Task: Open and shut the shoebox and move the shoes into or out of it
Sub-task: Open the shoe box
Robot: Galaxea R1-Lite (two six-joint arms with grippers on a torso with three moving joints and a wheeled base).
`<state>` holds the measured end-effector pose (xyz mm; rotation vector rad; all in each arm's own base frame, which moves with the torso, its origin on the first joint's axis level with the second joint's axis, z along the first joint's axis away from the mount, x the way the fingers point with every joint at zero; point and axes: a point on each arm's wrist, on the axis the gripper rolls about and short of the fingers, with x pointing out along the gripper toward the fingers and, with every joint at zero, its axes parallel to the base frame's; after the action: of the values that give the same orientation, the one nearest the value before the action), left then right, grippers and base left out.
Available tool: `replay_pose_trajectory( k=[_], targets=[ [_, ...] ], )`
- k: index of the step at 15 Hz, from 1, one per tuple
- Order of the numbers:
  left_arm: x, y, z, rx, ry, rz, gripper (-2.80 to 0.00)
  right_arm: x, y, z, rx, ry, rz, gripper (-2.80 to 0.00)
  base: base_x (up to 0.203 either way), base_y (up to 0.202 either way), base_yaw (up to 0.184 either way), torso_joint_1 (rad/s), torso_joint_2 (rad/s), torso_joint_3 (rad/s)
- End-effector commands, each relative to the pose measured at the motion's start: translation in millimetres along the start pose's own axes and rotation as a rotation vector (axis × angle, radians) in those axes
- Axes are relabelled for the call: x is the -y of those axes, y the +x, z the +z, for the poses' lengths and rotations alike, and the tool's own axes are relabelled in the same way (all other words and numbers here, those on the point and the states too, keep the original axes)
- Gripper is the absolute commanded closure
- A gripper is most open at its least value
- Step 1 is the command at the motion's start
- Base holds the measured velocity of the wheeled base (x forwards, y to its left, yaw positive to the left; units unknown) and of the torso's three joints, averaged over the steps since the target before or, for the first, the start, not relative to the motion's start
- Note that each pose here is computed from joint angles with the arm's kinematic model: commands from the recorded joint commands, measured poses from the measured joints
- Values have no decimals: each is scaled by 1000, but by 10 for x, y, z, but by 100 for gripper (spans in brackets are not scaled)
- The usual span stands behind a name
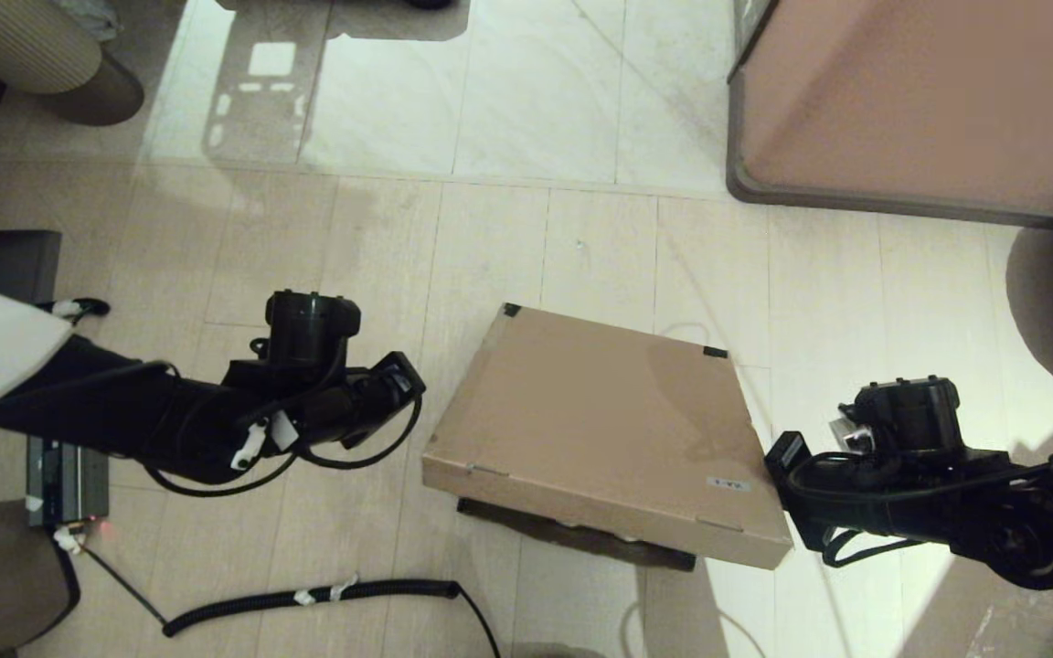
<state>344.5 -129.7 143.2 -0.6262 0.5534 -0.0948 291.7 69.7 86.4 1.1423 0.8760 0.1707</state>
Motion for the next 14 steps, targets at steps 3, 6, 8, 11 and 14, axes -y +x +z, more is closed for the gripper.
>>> replay_pose_trajectory(
  k=[3,6,8,11,14],
  targets=[
    [17,-61,39,15,-7,-9,0,-142,-123,6,6,78,64,0,0,0,0,0,0,0],
    [22,-84,48,15,-8,-7,0,-201,-246,62,-29,159,119,0,0,0,0,0,0,0],
    [22,-92,53,15,-7,-6,0,-191,-339,166,-39,221,146,0,0,0,0,0,0,0],
    [31,-107,59,17,-7,-9,0,-257,-453,413,13,353,203,0,0,0,0,0,0,0],
    [35,-116,64,16,-7,-8,0,-441,-535,612,23,443,286,0,0,0,0,0,0,0]
  ],
)
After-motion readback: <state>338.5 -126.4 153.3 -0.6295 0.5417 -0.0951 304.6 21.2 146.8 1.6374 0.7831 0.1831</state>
